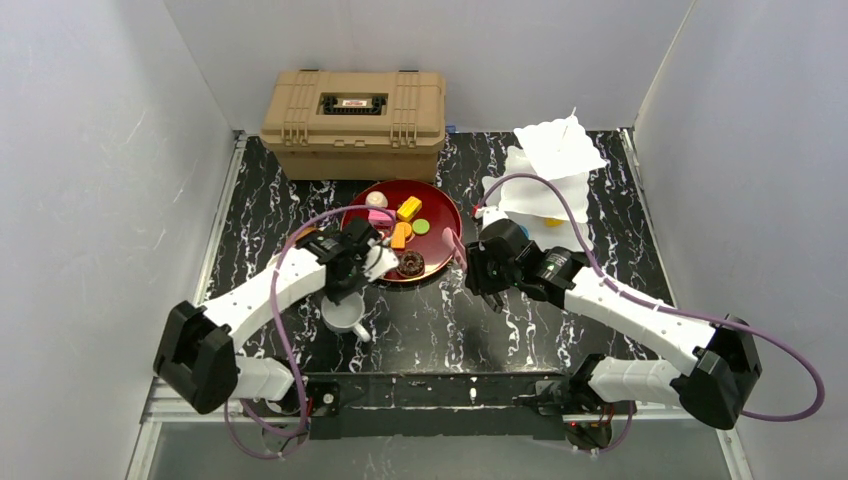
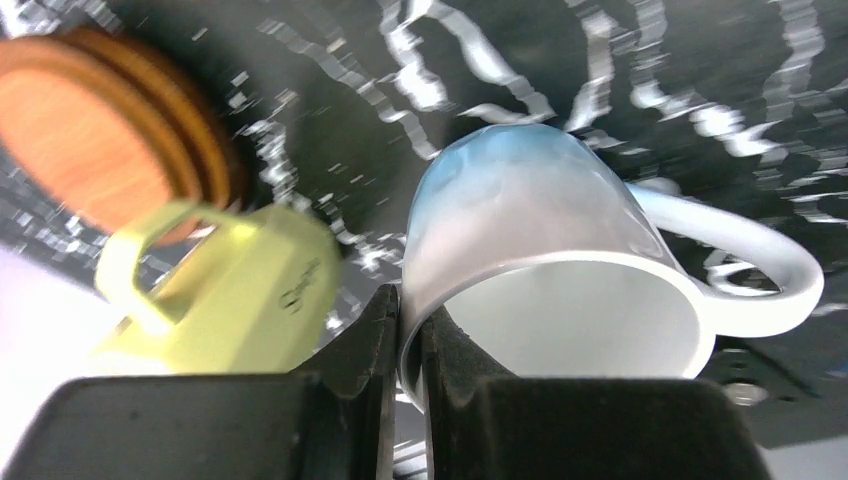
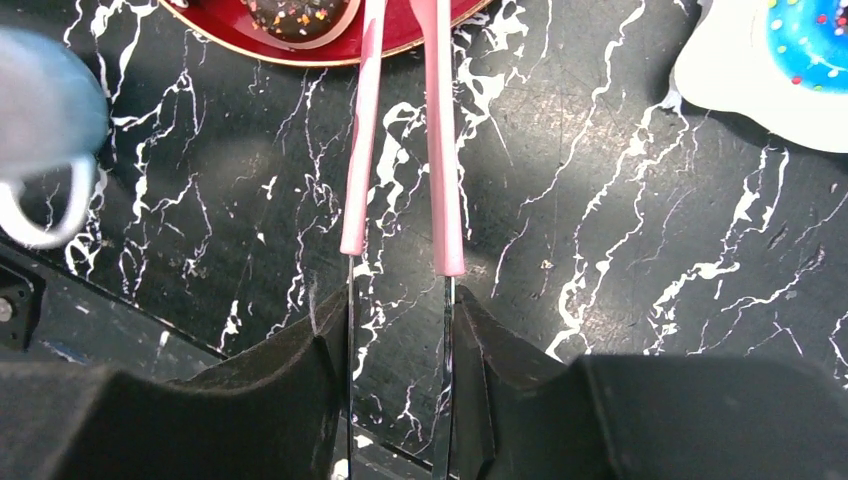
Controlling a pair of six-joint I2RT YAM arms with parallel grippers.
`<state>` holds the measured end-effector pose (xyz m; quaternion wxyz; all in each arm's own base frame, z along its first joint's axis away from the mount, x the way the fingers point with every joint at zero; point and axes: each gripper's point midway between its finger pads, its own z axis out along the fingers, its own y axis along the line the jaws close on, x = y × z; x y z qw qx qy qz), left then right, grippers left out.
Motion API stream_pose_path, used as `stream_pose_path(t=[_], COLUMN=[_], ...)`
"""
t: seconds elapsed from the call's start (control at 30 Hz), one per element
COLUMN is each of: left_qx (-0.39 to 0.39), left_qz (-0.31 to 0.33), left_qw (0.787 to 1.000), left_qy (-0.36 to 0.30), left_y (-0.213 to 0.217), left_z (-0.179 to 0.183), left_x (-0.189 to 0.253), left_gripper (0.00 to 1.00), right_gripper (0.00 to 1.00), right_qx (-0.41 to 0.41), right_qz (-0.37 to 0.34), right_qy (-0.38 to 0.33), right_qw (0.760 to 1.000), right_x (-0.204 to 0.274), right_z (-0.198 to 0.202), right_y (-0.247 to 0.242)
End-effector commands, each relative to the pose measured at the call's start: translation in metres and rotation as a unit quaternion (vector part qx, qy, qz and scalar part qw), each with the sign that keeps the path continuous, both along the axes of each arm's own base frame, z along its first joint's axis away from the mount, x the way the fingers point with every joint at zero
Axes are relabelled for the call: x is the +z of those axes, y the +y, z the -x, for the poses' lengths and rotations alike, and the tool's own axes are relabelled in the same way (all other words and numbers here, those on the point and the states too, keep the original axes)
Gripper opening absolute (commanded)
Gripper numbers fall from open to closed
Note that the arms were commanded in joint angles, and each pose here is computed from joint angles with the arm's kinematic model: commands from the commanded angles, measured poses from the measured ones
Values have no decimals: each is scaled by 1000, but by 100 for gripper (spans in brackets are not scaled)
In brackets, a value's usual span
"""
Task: Serve the afternoon tea
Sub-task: Place the cup at the center of the board, then adjust the clamp.
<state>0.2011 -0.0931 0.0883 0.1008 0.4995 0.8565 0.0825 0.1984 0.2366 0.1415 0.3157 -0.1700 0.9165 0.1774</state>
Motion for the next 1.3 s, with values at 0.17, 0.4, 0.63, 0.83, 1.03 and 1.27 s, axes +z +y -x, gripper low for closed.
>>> stream_pose_path(t=[0.17,0.4,0.63,0.83,1.03,1.27], left_qx=[16,26,-6,-37,-122,-369], left_qz=[-62,45,146,142,222,285], left_qw=[994,995,986,984,955,852], left_qy=[-85,-88,-83,-100,-152,-238], left_y=[66,35,5,7,-21,-61], left_z=[-43,-41,-24,-23,-21,11], left_x=[21,38,64,57,102,145], left_gripper=[0,51,80,81,82,95], right_gripper=[44,45,46,47,49,50], right_qx=[18,52,83,101,125,176], right_qz=[-31,-27,-32,-45,-76,-129], right_qy=[7,43,74,82,105,151], right_qw=[999,997,993,990,984,964], right_x=[6,12,21,34,42,68], right_z=[-1,7,11,10,17,30], right_y=[17,30,47,60,76,106])
